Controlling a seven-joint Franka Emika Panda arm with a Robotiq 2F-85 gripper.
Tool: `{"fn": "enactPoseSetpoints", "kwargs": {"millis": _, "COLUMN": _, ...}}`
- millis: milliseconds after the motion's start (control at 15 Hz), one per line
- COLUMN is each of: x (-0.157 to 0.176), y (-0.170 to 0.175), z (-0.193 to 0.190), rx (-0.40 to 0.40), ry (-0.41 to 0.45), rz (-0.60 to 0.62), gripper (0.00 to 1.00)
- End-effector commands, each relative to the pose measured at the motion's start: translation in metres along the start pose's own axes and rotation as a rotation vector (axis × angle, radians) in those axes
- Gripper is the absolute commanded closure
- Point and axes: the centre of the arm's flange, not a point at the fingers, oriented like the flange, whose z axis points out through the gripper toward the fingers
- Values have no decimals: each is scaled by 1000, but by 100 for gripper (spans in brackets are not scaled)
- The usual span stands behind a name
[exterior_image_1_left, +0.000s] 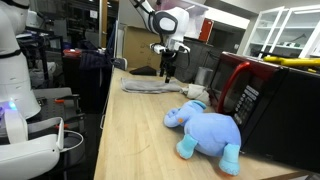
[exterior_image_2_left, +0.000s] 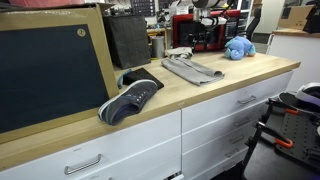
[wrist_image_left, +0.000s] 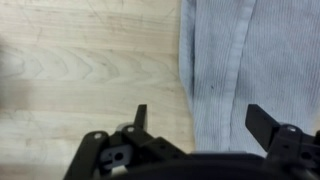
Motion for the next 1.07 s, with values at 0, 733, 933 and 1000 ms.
{"fn": "enactPoseSetpoints", "kwargs": {"millis": 0, "x": -59, "y": 7, "z": 9, "rx": 60, "ry": -51, "rz": -35, "gripper": 0}}
{"fn": "enactPoseSetpoints", "kwargs": {"millis": 733, "x": -160, "y": -16, "z": 57, "rx": 115, "ry": -49, "rz": -57, "gripper": 0}}
{"fn": "enactPoseSetpoints", "kwargs": {"millis": 933, "x": -177, "y": -23, "z": 76, "rx": 100, "ry": -50, "rz": -55, "gripper": 0}}
{"fn": "enactPoseSetpoints", "kwargs": {"millis": 1000, "x": -182, "y": -26, "z": 80, "rx": 99, "ry": -52, "rz": -55, "gripper": 0}}
